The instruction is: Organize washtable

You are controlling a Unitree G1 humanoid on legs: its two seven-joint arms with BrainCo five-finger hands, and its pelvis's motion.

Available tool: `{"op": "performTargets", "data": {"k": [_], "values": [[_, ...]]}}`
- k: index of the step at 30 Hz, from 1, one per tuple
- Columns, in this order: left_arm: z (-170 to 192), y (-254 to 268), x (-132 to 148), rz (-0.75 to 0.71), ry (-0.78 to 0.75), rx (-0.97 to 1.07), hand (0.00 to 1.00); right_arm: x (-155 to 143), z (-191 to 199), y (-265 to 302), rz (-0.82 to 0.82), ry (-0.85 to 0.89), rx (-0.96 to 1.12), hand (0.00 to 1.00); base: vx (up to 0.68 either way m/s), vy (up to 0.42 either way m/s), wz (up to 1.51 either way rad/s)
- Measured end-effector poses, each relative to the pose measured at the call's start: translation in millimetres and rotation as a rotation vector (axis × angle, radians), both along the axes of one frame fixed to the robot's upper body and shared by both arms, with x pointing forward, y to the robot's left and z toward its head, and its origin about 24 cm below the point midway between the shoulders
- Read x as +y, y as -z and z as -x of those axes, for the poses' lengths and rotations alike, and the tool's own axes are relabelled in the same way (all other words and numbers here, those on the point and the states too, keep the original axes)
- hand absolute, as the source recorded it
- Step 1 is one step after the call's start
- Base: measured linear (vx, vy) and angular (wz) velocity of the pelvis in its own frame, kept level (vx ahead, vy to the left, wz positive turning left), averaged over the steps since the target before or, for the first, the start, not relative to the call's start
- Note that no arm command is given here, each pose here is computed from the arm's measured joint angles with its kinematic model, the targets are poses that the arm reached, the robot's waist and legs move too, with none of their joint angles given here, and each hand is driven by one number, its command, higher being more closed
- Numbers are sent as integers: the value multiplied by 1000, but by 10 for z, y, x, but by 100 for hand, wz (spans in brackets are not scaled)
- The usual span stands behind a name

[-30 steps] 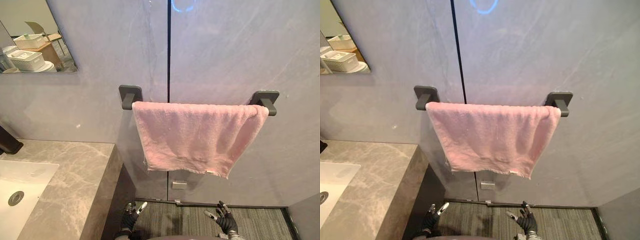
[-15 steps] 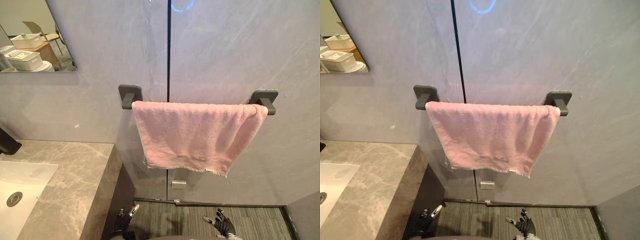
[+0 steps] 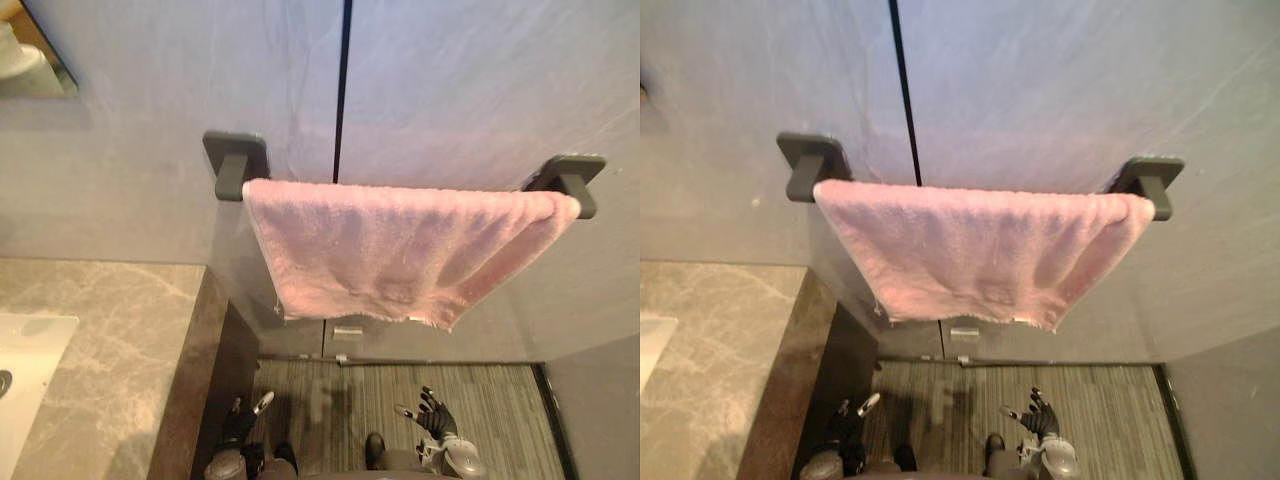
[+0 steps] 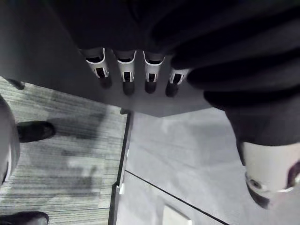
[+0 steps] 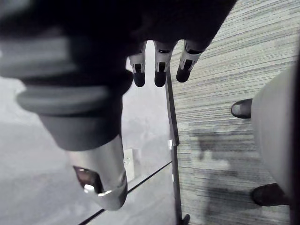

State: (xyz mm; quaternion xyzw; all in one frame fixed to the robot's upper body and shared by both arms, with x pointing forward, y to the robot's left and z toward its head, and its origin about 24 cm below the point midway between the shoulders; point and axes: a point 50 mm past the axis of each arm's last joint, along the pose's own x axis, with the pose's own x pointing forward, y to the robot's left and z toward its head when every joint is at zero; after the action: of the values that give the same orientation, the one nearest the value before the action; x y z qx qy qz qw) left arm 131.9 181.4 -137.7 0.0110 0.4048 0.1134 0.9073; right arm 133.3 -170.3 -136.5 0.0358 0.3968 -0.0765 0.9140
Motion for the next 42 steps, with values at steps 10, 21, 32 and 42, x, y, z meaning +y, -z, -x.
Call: {"op": "performTargets", "data": {"k": [10, 21, 32, 42], "values": [[34, -22, 154, -76, 7, 4, 0, 15, -347, -131, 14, -46, -82, 0, -72, -275, 27], [-131, -37, -311, 11, 85, -36, 0, -322, -85, -68, 96, 51, -16, 0, -179, -180, 79], [84, 62, -245, -6, 146, 54, 0, -91, -191, -45, 21, 86, -25, 0, -101, 16, 94], [253, 146, -59, -53, 110, 136, 0, -75, -174, -2, 24, 70, 9, 0, -109, 3, 18]]}}
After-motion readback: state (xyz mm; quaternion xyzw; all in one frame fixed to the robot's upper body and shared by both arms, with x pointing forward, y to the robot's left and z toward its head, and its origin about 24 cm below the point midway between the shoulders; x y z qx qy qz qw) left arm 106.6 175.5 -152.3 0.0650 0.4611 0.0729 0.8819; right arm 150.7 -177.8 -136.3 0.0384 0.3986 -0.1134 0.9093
